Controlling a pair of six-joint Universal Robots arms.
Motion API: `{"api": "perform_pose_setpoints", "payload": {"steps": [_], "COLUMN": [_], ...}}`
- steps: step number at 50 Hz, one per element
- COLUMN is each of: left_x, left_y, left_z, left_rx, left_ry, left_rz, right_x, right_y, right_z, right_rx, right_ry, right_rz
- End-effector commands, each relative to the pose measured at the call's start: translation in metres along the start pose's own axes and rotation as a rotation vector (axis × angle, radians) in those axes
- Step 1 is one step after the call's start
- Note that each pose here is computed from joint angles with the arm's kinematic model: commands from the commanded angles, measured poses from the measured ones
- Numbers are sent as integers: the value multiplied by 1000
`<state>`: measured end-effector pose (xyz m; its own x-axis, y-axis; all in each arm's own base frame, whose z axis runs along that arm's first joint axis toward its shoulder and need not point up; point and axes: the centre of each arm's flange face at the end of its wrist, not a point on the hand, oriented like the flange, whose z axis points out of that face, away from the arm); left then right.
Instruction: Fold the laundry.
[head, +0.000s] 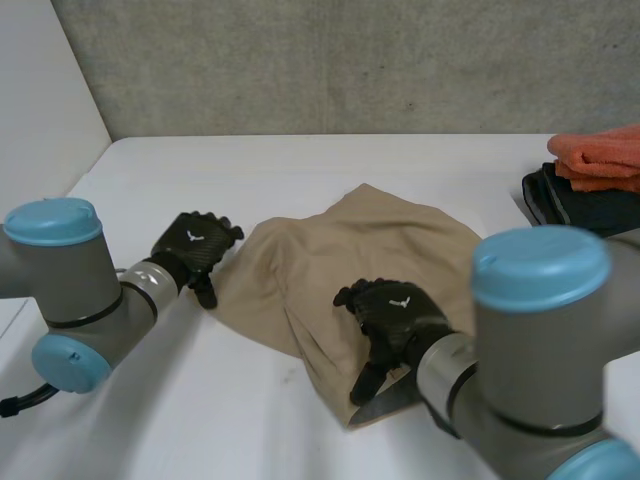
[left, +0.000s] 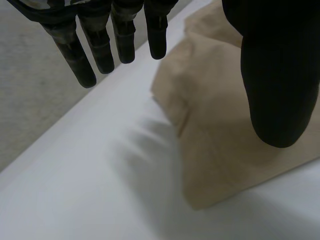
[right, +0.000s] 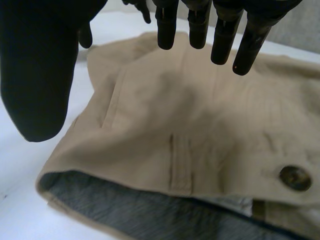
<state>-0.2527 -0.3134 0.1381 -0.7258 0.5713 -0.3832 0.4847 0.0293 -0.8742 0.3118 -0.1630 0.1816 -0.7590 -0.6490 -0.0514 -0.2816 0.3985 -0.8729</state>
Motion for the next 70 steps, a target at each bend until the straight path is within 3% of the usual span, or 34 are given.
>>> {"api": "perform_pose_setpoints", "payload": {"steps": [1,15,19,23,28,37,41,49,59,65,70], "left_x": [9,3,7,-1,-11,1,31,81,49,42,51], "left_y": [15,8,-1,-33,-70,-117,-104,-63,-67,-65,-55], "left_z": [11,23,19,0,-39,-118,-126,-97,-92,-89,-79], "left_rx": [-18,-7,-7,48,113,229,183,17,-16,-20,-40], "left_ry": [65,-12,-38,-82,-121,-107,3,142,-115,-124,-54], "left_rz": [3,31,43,54,57,-3,-94,-95,-114,-118,-119], "right_x": [-21,-29,-21,-3,58,83,99,109,109,108,102], "right_y": [26,34,13,-35,-92,-134,-129,-85,-53,-58,-49], "right_z": [10,34,29,5,-17,-49,-43,14,29,5,-6], "right_rx": [-28,-15,74,204,293,325,262,99,82,131,106], "right_ry": [125,164,222,251,383,490,514,447,322,278,248], "right_rz": [-52,-62,-42,-41,-239,-506,-526,-519,-523,-517,-508]}}
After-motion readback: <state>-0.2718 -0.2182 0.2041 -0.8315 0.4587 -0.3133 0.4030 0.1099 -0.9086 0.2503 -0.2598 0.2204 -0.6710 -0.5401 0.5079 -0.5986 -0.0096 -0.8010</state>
